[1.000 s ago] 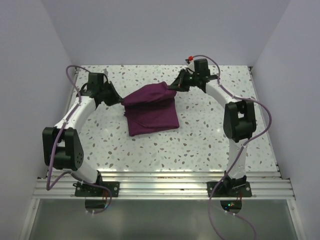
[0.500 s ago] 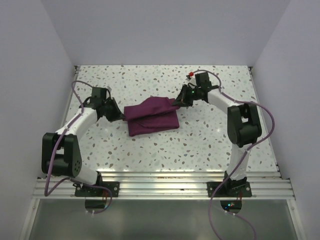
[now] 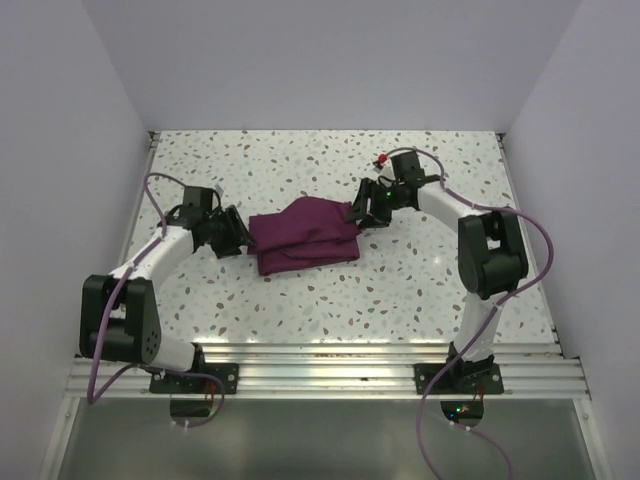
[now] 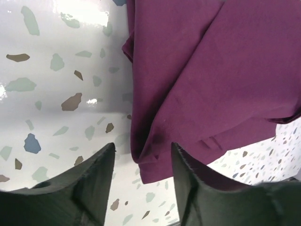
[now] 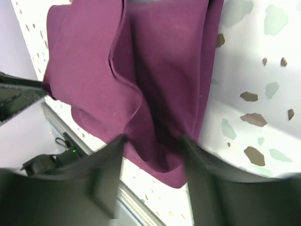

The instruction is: Prepare the surgical pack

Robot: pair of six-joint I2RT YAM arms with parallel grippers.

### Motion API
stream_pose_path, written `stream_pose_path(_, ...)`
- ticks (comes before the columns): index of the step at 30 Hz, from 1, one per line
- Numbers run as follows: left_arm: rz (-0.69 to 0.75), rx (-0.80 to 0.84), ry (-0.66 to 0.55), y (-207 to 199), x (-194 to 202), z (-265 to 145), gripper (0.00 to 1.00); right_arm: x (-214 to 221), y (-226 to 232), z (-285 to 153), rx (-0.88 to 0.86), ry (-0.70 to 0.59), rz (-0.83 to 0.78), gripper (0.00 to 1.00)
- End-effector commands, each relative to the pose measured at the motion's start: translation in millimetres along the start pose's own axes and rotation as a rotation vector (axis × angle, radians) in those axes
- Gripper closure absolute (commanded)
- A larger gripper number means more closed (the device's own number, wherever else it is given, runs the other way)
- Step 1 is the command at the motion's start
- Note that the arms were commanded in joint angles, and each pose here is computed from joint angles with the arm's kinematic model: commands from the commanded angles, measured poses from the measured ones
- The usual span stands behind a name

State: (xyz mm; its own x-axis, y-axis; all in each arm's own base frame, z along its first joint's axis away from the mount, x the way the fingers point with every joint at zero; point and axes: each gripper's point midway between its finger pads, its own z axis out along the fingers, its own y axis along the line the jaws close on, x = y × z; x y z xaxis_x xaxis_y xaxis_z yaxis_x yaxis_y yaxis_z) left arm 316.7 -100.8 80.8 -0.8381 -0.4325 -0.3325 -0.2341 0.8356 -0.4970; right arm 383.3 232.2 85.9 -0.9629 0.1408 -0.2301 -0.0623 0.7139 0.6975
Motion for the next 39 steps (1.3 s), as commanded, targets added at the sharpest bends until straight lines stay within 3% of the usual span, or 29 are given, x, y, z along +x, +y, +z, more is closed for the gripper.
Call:
stream_pose_path(1, 0.029, -0.008, -0.037, 1.6, -0.5, -11.8, 0.44, -36.1, 25.0, -21.8, -0.005, -0.122, -0.134, 0.40)
stream_pose_path(3, 0.044, -0.015, -0.077, 1.5, -4.2, -20.2, 0.35, -54.8, 39.7, -17.8, -0.031, -0.171, -0.213, 0.32)
stream_pose_path(5, 0.052, -0.031, -0.095, 5.4, -3.7, -24.0, 0.33, -67.6, 52.6, -2.4, -0.086, -0.150, -0.277, 0.29)
stream_pose_path(11, 0.073, -0.054, -0.097, 11.5, -0.6, -26.9, 0.33, -95.7, 81.2, 35.1, -0.182, -0.135, -0.421, 0.21)
stream_pose_path(15, 0.081, -0.057, -0.104, 11.1, -2.9, -28.9, 0.33, -105.2, 76.7, 64.5, -0.186, -0.067, -0.447, 0.20)
stream_pose_path(23, 0.089, -0.047, -0.092, 10.6, -1.0, -25.2, 0.33, -105.9, 63.3, 100.8, -0.219, 0.003, -0.438, 0.25)
stream_pose_path(29, 0.083, -0.035, -0.069, 11.0, 1.0, -15.2, 0.33, -82.3, 68.4, 117.4, -0.285, 0.074, -0.422, 0.30)
stream_pose_path(35, 0.085, -0.021, -0.057, 7.1, -1.5, -11.5, 0.34, -61.7, 80.6, 132.2, -0.331, 0.123, -0.404, 0.37)
stream_pose_path(39, 0.094, -0.029, -0.060, 7.4, -3.8, -13.9, 0.33, -62.6, 92.1, 134.2, -0.374, 0.117, -0.404, 0.47)
